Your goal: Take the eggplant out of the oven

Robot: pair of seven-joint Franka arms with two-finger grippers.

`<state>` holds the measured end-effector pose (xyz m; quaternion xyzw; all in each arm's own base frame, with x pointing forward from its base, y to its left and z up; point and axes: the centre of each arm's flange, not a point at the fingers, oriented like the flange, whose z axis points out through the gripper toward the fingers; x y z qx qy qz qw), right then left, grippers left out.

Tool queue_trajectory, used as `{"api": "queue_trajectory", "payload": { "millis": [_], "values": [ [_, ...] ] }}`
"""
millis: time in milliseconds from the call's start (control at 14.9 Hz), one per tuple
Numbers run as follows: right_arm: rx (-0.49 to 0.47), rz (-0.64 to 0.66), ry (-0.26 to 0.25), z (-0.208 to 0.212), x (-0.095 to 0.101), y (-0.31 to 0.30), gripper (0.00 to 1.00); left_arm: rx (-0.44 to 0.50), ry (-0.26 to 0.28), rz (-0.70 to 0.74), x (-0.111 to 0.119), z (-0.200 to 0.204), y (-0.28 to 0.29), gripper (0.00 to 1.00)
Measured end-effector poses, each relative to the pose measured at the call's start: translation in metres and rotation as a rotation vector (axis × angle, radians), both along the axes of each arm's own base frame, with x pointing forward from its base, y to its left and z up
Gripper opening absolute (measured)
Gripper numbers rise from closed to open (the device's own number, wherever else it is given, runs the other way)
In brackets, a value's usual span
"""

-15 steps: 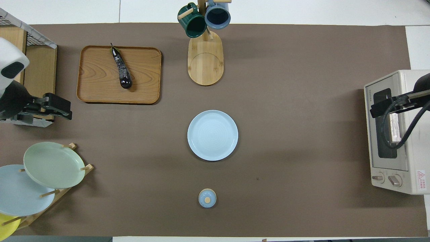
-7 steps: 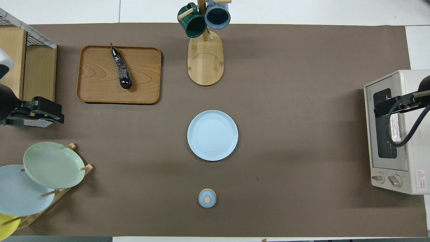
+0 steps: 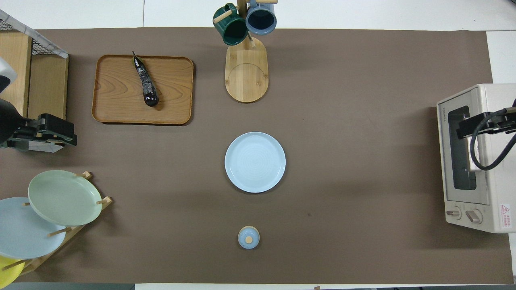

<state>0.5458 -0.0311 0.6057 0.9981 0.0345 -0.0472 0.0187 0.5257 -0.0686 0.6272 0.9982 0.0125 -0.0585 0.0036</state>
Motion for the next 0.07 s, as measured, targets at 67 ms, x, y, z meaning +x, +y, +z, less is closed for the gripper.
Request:
{"api": "queue_trajectory", "payload": {
  "millis": [67],
  "values": [
    [-0.001, -0.013, -0.001, 0.0000, 0.0001, 0.0012, 1.00, 0.000, -0.001, 0.000, 0.0001, 0.0001, 0.0001, 1.00]
  ]
}}
